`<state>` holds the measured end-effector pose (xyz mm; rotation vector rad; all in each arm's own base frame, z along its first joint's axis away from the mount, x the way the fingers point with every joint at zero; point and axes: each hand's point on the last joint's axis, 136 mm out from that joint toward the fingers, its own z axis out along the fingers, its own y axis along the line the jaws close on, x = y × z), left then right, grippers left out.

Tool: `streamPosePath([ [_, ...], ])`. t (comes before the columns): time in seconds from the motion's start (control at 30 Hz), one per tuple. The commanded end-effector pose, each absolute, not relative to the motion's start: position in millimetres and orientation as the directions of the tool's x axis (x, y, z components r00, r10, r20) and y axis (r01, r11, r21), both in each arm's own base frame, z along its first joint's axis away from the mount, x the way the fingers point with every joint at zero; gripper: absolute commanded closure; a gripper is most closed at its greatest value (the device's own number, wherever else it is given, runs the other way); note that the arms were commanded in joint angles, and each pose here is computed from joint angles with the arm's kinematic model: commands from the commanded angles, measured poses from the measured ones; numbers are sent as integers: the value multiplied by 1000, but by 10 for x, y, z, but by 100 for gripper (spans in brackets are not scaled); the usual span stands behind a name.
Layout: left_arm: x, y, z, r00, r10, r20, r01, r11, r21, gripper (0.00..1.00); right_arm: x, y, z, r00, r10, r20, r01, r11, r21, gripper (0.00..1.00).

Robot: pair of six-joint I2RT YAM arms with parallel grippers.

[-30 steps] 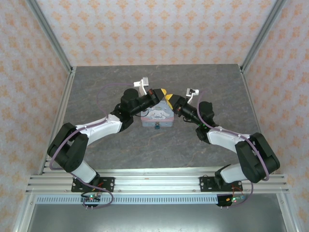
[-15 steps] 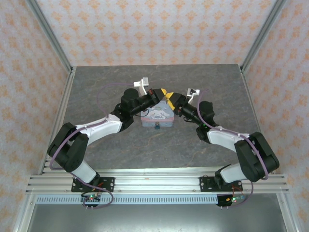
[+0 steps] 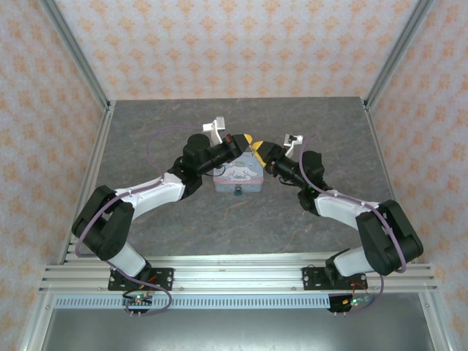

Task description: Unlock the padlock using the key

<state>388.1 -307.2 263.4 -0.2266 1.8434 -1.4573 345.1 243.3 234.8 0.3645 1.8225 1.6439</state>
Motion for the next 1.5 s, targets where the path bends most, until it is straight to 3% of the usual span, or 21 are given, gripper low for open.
streamPosePath([
  [0.0,3849,-3142,2732,-699,-550,-457,336,311,-889,100,3478,2370,2590,-718,600,-352,-291,201,935,51],
  [0.6,3859,-3221,2714,-709,-541,-453,337,304,-891,100,3452,2490,2727,-759,540,-363,-342,143,929,68],
  [1.47,3926,-3183,2672,-690,-582,-431,309,301,-902,100,3411,2477,2518,-775,541,-326,-306,129,943,73],
])
